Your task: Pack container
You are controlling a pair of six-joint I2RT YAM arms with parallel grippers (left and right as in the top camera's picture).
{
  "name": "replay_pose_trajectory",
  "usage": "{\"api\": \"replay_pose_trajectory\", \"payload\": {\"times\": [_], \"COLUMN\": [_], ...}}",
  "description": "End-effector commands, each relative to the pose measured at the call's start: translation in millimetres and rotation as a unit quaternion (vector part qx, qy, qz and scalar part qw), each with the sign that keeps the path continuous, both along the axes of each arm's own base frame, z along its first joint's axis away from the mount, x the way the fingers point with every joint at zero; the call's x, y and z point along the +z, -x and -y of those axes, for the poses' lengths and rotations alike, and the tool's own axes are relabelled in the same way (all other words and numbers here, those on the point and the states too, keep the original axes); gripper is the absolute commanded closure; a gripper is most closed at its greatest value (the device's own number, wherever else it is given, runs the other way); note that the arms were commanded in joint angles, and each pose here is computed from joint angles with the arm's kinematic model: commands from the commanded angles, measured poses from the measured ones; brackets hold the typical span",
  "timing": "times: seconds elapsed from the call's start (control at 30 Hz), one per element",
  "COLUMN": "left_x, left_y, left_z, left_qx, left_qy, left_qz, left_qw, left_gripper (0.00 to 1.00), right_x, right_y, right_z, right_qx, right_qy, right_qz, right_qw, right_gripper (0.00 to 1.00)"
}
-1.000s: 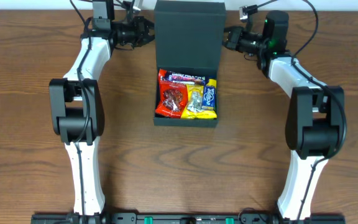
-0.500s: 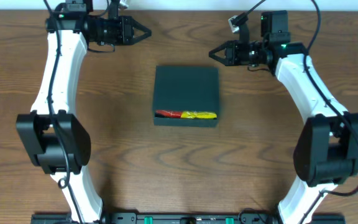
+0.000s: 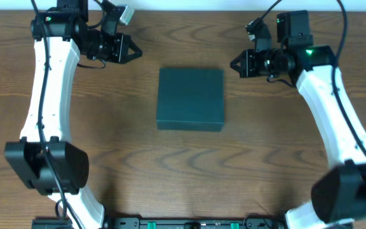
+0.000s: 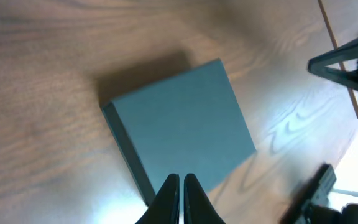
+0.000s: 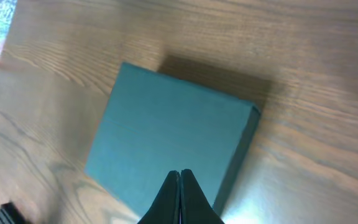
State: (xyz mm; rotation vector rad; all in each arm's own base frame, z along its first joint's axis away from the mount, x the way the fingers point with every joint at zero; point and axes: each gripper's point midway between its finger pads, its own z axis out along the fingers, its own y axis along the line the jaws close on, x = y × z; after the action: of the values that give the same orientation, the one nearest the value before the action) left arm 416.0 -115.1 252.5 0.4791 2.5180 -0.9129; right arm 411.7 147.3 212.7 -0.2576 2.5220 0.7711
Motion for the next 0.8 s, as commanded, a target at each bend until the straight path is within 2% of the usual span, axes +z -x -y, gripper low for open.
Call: {"api": "replay_pose_trajectory", "payload": {"times": [0.0,0.13,0.23,0.37,0.47,0.6,0.77], "left_x": [25,48,75,103,109,108,92], "left_y": [21,52,77,124,151,175,226], "left_z": [-2,5,18,45,61,65,61], "left_qx": [-0.007,-0.017,-0.036,-0.084,-0.102,-0.048,-0.059], "left_qy": [-0.008,-0.007,0.000,-0.014,-0.033,-0.074,-0.064], "left_qz": [0.020,0.021,0.056,0.097,0.114,0.127,0.130], "left_qw": [1.000,1.000,0.998,0.992,0.988,0.988,0.988], "left_gripper": [0.94,0.94,0.94,0.94,0.94,0.94,0.94], "right_x": [29,40,48,61,58,42,35], "right_y": [18,50,84,136,168,208,258], "right_z": [0,10,7,-2,3,10,1], "right_qx": [0.001,-0.026,-0.032,-0.002,0.010,0.028,0.080], "right_qy": [0.024,0.077,0.105,0.113,0.103,0.073,-0.014], "right_qz": [0.032,0.027,0.027,0.077,0.095,0.103,0.128], "right_qw": [0.999,0.996,0.994,0.991,0.990,0.992,0.989], "right_gripper": [0.98,0.98,0.99,0.98,0.98,0.98,0.98]}}
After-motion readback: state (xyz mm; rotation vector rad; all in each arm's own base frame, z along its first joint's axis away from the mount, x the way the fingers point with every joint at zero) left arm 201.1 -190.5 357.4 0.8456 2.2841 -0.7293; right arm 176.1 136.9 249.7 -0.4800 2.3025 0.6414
